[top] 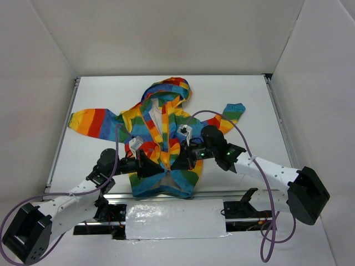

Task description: Zip up the jacket

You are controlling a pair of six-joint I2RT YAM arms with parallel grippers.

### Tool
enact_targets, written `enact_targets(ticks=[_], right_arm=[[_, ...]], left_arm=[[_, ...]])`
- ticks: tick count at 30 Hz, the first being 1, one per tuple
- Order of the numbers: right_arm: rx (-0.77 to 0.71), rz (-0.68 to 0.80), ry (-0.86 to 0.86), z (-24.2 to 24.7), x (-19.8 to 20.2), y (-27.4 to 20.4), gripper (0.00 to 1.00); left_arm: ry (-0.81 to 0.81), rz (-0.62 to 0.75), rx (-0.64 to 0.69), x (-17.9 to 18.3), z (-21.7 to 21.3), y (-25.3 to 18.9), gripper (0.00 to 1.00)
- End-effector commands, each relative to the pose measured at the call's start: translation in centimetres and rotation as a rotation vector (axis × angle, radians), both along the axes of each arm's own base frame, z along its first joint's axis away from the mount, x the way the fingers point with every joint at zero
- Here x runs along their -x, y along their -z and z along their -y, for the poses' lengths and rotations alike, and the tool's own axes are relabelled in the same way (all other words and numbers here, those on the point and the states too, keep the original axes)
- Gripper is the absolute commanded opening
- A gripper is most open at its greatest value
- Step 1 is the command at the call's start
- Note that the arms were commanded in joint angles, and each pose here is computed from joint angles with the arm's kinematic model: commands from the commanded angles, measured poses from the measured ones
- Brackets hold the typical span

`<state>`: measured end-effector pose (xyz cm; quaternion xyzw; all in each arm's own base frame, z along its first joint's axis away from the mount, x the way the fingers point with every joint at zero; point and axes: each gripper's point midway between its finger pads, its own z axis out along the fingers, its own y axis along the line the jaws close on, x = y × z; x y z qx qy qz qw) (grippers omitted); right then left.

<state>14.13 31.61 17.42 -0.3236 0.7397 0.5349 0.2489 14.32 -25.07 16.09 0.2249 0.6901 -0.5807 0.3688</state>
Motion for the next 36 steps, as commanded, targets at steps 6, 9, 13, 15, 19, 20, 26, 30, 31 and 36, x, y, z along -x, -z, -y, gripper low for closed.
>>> enact_targets(ticks=[6,9,13,15,19,20,26,30,31,36], right_arm=[[-0.067,0.088,0.004,-0.9,-1.7,-3.3,0.0],[-0.059,0.072,0.04,-1.0,-2.2,-2.6,0.0],[-0.042,0.034,0.098,-1.1,-3.1,-1.7,0.0],[-0.023,-0.006,0.13,-1.2,-3.6,-0.8,0.0],[0.0,-0.066,0.181,-1.4,-4.2,0.8,0.0],[0.007,-0.079,0.183,-1.4,-4.2,1.3,0.0],[0.073,-0.186,0.204,-1.2,-3.5,5.0,0.06],[0.087,-0.22,0.212,-1.0,-3.0,6.5,0.08],[0.091,-0.223,0.215,-1.0,-3.0,6.8,0.08],[0.093,-0.243,0.211,-1.0,-2.5,7.5,0.08]], left_arm=[[0.066,0.015,-0.026,0.6,0.7,0.5,0.0],[0.065,0.012,-0.033,0.5,0.7,0.8,0.0],[0.048,-0.013,-0.049,0.1,0.8,1.6,0.0],[0.052,-0.037,-0.052,0.0,0.9,2.1,0.0],[0.061,-0.072,-0.039,0.1,1.2,2.8,0.0],[0.061,-0.067,-0.019,0.1,1.3,2.6,0.0],[0.056,-0.126,-0.02,0.8,1.3,4.2,0.0],[0.062,-0.142,-0.022,1.7,1.3,4.8,0.0],[0.07,-0.14,-0.021,2.0,1.4,4.9,0.0],[0.073,-0.167,-0.047,2.7,1.6,5.9,0.0]])
